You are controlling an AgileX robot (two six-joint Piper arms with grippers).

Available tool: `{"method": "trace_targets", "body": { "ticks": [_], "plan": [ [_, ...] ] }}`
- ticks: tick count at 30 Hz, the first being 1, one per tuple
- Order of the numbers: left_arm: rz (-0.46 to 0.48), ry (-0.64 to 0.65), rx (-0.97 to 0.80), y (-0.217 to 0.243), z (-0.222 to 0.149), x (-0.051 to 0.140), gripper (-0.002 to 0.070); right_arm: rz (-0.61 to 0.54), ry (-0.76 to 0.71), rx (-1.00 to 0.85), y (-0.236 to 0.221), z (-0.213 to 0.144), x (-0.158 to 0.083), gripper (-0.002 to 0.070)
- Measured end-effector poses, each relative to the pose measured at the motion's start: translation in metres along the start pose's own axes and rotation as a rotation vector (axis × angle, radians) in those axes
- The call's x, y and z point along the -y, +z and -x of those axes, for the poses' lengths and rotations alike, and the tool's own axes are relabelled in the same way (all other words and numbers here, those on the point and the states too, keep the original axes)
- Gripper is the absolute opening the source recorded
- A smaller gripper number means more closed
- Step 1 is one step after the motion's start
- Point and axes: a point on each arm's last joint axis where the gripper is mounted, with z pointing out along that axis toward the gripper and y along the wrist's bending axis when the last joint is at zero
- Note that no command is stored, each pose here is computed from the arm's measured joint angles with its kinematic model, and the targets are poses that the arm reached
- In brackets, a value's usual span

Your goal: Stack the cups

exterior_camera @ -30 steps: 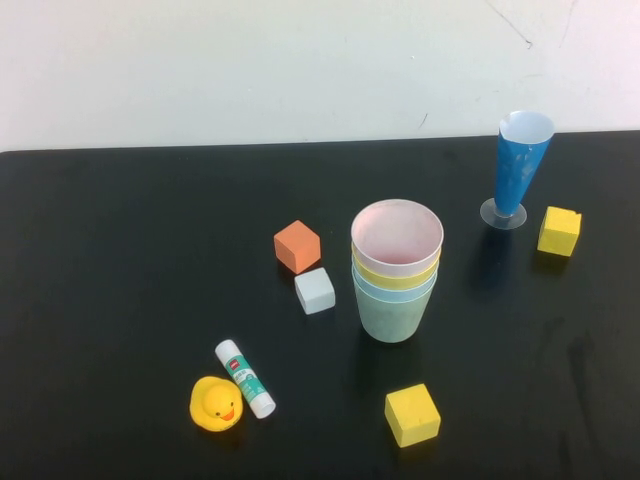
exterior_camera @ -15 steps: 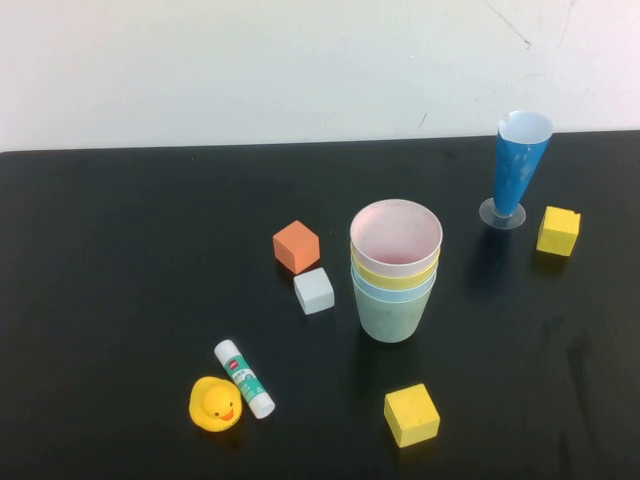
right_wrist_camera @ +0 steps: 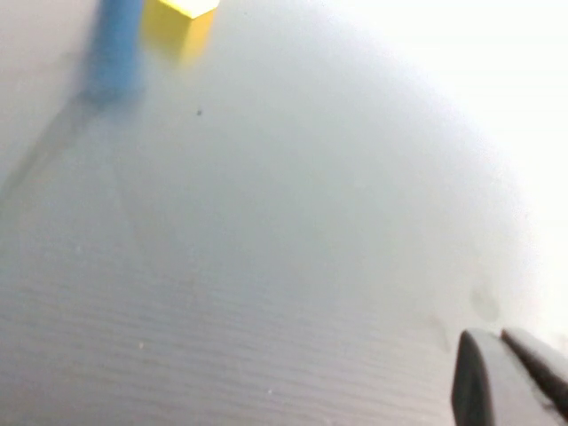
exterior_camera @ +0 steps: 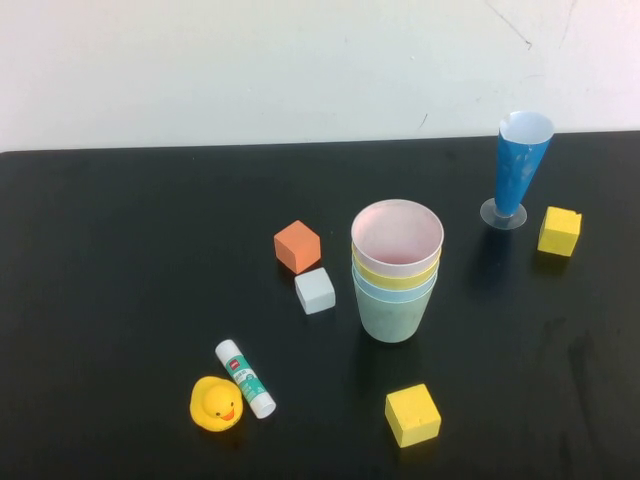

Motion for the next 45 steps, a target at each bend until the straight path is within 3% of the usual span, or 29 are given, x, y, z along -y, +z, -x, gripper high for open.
{"method": "trace_targets", "body": {
  "ticks": [20,31,45],
  "plan": [
    [0.000,0.000,0.000,0.0000,0.0000,0.0000,-0.0001,0.001,0.074,0.019,0.0004,0.0008,-0.0004,-0.0003],
    [0.000,0.000,0.000,0.0000,0.0000,0.0000,-0.0001,-0.053,0.306,0.006,0.0003,-0.0012,0.0044,-0.0003],
    [0.000,0.000,0.000,0.0000,0.0000,0.0000,-0.0001,-0.041,0.323,0.010,0.0003,-0.0009,0.0038,-0.0003]
  ]
}}
